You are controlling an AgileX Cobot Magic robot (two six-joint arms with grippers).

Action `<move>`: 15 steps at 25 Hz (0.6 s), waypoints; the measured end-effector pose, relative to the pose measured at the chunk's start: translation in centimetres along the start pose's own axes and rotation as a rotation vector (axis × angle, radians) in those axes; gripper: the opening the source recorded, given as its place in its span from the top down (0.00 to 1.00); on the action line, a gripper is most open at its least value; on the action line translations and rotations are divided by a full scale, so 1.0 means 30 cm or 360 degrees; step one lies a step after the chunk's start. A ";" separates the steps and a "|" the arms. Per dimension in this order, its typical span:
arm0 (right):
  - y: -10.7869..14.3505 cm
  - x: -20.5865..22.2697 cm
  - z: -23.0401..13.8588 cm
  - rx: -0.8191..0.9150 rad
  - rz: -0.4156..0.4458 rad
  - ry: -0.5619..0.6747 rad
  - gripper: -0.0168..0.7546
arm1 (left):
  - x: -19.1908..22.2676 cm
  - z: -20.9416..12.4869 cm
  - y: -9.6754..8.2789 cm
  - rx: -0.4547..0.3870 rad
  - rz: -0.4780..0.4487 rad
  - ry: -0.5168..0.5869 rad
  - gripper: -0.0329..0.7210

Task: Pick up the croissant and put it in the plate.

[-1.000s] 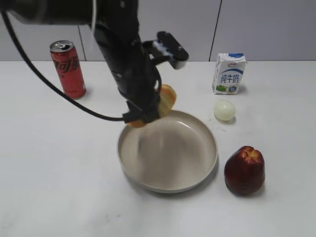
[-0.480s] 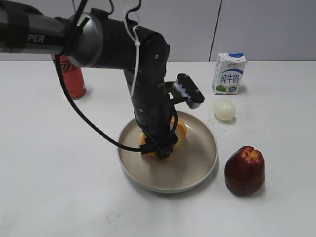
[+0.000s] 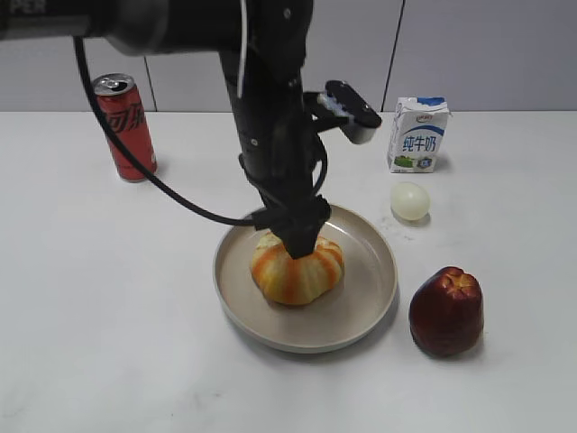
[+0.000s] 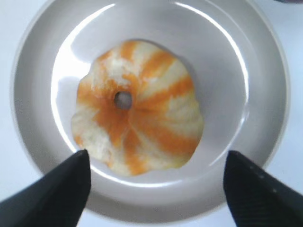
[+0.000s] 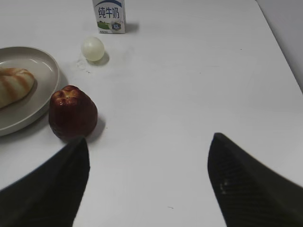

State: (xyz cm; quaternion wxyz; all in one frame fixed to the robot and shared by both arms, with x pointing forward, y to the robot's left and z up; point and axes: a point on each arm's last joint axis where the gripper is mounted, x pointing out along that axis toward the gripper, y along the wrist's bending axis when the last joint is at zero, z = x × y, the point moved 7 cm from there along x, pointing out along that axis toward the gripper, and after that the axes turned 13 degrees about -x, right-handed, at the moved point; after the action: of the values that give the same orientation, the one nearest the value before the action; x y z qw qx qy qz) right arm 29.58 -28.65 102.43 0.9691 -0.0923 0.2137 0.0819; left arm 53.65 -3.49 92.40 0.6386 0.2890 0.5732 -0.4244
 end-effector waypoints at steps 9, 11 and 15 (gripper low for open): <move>0.000 0.000 0.000 0.0000 0.0000 0.0000 0.22 | -0.323 -0.146 0.342 -0.0841 0.0296 -0.0247 0.14; 0.000 0.000 0.000 0.0000 0.0000 0.0000 0.22 | -0.413 -0.198 0.405 -0.1001 0.0338 -0.0337 0.16; 0.000 0.000 0.000 0.0000 0.0000 0.0000 0.22 | -0.567 -0.313 0.507 -0.1255 0.0420 -0.0492 0.17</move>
State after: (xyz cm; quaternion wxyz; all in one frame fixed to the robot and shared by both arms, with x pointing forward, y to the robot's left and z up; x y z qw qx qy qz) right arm 29.58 -28.65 102.43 0.9691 -0.0923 0.2137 0.0819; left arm 62.65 15.30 105.61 0.8270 0.0270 0.5472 -0.1264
